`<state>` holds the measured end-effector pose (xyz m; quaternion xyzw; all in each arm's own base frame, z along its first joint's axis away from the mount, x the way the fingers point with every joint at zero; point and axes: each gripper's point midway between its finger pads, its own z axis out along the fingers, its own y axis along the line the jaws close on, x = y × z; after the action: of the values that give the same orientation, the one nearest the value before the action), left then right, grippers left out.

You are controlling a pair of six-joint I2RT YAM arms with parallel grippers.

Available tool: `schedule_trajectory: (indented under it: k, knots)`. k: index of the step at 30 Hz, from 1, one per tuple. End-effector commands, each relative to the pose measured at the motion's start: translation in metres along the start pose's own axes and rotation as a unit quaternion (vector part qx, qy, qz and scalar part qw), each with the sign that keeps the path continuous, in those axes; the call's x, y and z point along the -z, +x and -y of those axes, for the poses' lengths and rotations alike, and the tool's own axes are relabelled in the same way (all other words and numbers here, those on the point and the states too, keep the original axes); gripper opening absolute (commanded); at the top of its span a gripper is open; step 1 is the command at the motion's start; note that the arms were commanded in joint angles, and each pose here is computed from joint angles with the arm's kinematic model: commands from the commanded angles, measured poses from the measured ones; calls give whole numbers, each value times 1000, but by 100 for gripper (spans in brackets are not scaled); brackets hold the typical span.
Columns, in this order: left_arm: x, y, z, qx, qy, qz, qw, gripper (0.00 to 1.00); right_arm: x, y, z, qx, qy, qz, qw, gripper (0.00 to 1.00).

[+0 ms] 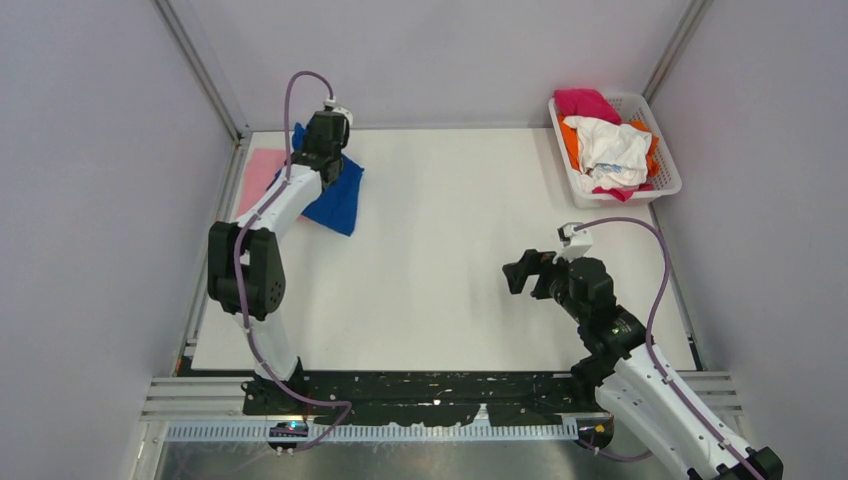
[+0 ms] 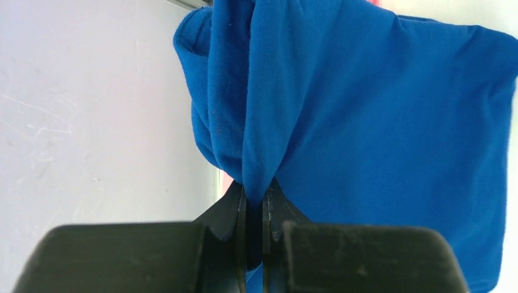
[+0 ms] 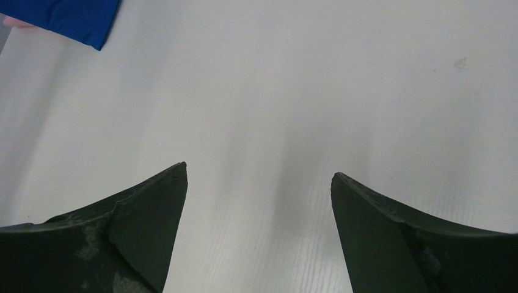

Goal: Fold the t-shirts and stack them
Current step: Put the neatly folded tshirt into the corner of the board with the left arm

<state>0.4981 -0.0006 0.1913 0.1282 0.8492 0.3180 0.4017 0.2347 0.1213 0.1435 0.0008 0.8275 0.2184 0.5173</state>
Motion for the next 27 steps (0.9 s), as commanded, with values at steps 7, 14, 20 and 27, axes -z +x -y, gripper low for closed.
schedule_trajectory:
  k: [7, 14, 20, 27]
  knots:
    - [34, -57, -68, 13, -32, 81, 996, 0, -8, 0, -2, 4, -7, 0, 1000, 95]
    - [49, -66, -80, 31, -29, 105, 994, 0, -6, -1, -4, 3, -14, 8, 1000, 96]
    - [50, -68, -89, 56, -28, 112, 992, 0, -9, 3, -2, 0, -11, 3, 1000, 95]
    - [18, -50, -78, 74, -1, 84, 994, 0, -11, 2, 1, 1, -3, 1, 1000, 95]
